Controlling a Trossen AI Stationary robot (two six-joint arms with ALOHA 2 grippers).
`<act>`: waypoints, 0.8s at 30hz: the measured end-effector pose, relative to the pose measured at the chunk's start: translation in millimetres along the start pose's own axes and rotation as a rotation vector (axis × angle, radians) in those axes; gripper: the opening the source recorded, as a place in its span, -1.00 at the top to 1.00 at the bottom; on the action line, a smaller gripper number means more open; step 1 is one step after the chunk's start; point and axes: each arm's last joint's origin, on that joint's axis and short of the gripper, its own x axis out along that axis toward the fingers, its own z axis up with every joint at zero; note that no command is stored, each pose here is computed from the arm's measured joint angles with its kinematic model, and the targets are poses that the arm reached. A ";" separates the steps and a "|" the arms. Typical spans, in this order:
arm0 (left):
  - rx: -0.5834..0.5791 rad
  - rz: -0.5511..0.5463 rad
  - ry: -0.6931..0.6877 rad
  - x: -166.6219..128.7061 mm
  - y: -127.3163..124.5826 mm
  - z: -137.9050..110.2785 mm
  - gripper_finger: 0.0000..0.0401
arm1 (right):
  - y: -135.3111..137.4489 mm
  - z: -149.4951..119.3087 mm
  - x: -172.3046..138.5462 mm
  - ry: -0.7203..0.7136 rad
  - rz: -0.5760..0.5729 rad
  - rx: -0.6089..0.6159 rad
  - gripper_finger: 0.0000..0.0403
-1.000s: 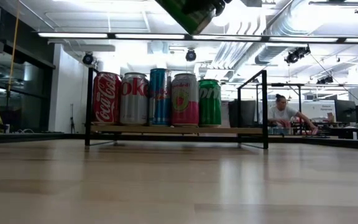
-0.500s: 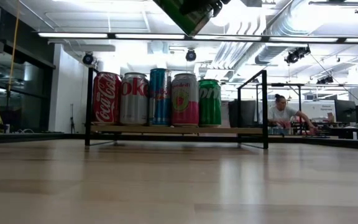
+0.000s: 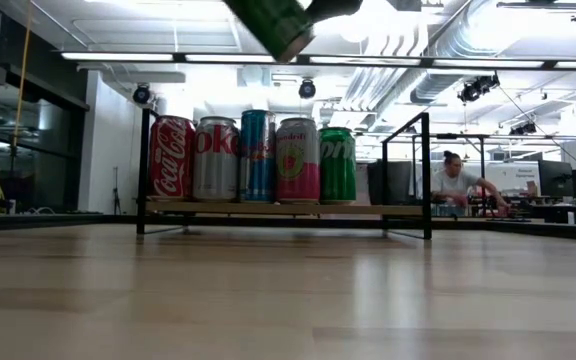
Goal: Place canned beverage on shelf
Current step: Put the green soda can on the shelf aligned with the other green soda cans
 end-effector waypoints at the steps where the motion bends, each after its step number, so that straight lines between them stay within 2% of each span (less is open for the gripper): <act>1: -0.015 0.001 0.015 -2.5 1.2 -1.5 0.13 | -0.5 1.4 -3.0 0.009 0.000 -0.002 -0.89; 4: -0.073 -0.015 0.076 -13.5 4.1 -8.1 0.13 | -2.1 4.3 -10.3 0.036 -0.014 -0.009 -0.82; 8: -0.190 -0.135 0.207 -23.6 -2.5 -20.7 0.13 | -4.9 0.7 -19.3 0.121 -0.062 -0.015 -0.80; 12: -0.355 -0.302 0.454 -25.7 -20.0 -38.3 0.13 | -5.9 -8.8 -20.7 0.211 -0.083 0.027 -0.80; 14: -0.403 -0.340 0.618 -24.7 -30.7 -49.4 0.13 | -6.1 -11.2 -21.4 0.236 -0.088 0.036 -0.80; 16: -0.411 -0.327 0.749 -21.0 -40.9 -59.4 0.13 | -6.2 -11.0 -21.3 0.233 -0.095 0.045 -0.80; 19: -0.355 -0.260 0.870 -10.1 -53.7 -72.4 0.13 | -6.9 -9.6 -21.0 0.217 -0.121 0.041 -0.81; 24: -0.307 -0.134 0.919 14.5 -70.0 -86.2 0.13 | -7.3 -8.3 -20.8 0.204 -0.133 0.021 -0.81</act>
